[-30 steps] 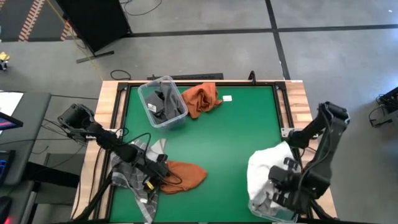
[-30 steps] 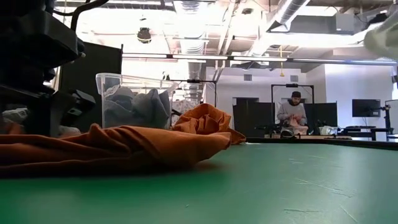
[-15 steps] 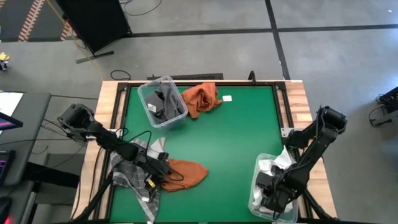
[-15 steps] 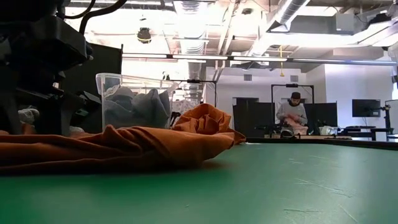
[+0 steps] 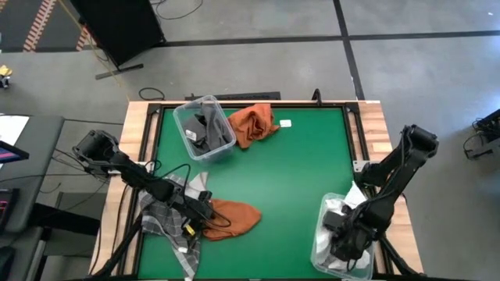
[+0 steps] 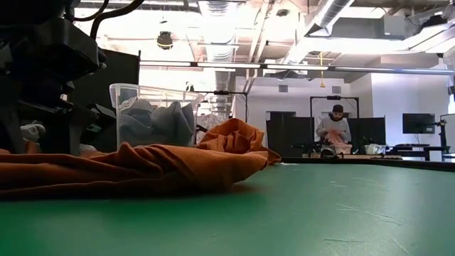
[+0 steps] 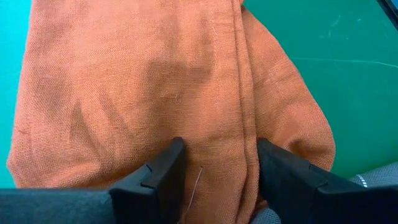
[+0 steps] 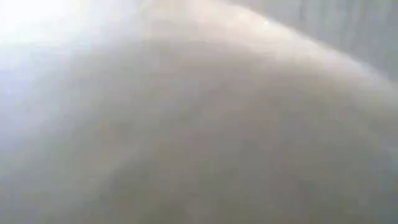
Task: Sort towels by color in basket
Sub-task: Put the white towel into the bottom transparent bin
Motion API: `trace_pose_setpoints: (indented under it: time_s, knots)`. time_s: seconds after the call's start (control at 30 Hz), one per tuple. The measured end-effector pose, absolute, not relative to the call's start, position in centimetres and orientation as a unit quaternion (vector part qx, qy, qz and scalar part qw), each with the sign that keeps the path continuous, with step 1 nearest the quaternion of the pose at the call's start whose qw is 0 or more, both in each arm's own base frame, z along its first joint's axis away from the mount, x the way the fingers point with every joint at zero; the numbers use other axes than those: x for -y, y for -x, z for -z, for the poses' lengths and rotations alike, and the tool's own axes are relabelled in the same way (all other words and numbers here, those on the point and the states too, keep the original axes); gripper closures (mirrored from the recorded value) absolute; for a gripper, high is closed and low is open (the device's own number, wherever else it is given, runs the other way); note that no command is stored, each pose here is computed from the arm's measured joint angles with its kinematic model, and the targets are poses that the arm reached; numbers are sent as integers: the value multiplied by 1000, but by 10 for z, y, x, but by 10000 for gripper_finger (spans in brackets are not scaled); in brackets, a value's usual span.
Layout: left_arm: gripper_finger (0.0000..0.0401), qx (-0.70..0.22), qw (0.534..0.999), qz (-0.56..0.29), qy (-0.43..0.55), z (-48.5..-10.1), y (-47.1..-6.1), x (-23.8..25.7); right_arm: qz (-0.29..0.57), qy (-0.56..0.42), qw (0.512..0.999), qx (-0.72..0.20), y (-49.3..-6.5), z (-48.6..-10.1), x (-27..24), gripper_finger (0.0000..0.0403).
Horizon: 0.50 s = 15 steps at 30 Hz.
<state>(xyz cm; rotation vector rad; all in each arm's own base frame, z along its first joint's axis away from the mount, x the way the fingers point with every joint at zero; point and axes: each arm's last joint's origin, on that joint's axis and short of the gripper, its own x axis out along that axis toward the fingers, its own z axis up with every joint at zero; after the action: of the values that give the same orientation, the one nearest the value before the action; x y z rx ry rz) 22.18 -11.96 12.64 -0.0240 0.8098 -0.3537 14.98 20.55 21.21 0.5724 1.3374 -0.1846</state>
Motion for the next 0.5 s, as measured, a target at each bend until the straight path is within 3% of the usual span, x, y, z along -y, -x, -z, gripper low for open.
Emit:
trace_pose_setpoints:
  time_s: [0.17,0.5]
  knots:
    - [218,-392,904,172,10,-126,-222,120,59,-295,754,-584,-144,-236,-193,137]
    - [218,-372,911,176,-5,-129,-224,120,32,-325,799,-506,-132,-272,-167,133]
